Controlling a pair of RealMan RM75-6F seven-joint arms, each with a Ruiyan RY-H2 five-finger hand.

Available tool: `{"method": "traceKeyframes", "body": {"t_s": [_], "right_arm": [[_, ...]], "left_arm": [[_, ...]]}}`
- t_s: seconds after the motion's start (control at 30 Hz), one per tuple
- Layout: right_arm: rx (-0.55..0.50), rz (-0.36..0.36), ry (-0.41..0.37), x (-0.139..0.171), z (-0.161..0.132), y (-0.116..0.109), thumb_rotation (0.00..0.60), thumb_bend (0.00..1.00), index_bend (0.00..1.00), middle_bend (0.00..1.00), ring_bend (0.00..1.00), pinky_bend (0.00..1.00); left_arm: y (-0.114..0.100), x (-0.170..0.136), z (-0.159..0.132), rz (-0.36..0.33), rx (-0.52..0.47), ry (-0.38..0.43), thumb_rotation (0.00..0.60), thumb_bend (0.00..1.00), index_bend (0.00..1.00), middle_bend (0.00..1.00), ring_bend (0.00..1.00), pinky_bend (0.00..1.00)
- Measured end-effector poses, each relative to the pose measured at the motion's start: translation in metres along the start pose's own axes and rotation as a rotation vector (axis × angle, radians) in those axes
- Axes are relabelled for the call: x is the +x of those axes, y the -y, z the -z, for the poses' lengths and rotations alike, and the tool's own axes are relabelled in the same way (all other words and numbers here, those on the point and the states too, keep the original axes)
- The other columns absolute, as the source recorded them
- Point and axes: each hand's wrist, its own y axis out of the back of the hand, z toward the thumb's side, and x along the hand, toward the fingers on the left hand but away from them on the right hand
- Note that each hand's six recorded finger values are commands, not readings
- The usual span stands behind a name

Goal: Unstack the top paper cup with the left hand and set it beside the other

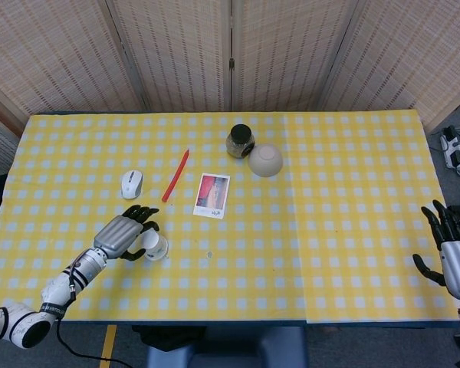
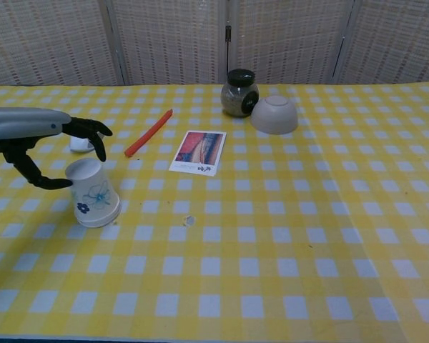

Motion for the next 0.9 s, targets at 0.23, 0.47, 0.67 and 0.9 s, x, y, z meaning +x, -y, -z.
{"method": "traceKeyframes", "body": {"t_s": [0.23, 0.47, 0.67, 0.9], "right_arm": [[-0.001, -0.002, 0.002, 0.0, 0.0, 0.0, 0.6, 0.34, 0.0, 0.0, 0.08, 0.0], [0.0, 0.0, 0.004, 0.0, 0.001, 0.0, 0.6, 0.34, 0.0, 0.0, 0.08, 0.0], [-0.001, 0.003, 0.006, 0.0, 0.001, -0.001, 0.6, 0.34, 0.0, 0.0, 0.08, 0.0], [-0.006, -0.001, 0.007, 0.001, 0.002, 0.0, 0.6, 0.34, 0.0, 0.0, 0.08, 0.0]], "left_arm": [[-0.001, 0.0, 0.0, -0.013, -0.001, 0.002, 0.6, 0.44, 0.36, 0.12, 0.08, 0.04], [-0.008, -0.004, -0.001, -0.038, -0.003, 0.006, 0.6, 0.44, 0.38, 0.13, 0.09, 0.04], [-0.022, -0.012, 0.0, -0.073, 0.009, 0.009, 0.6, 0.44, 0.38, 0.14, 0.09, 0.04], [-0.031, -0.019, 0.001, -0.111, 0.037, 0.0, 0.6, 0.44, 0.39, 0.14, 0.1, 0.05]]}}
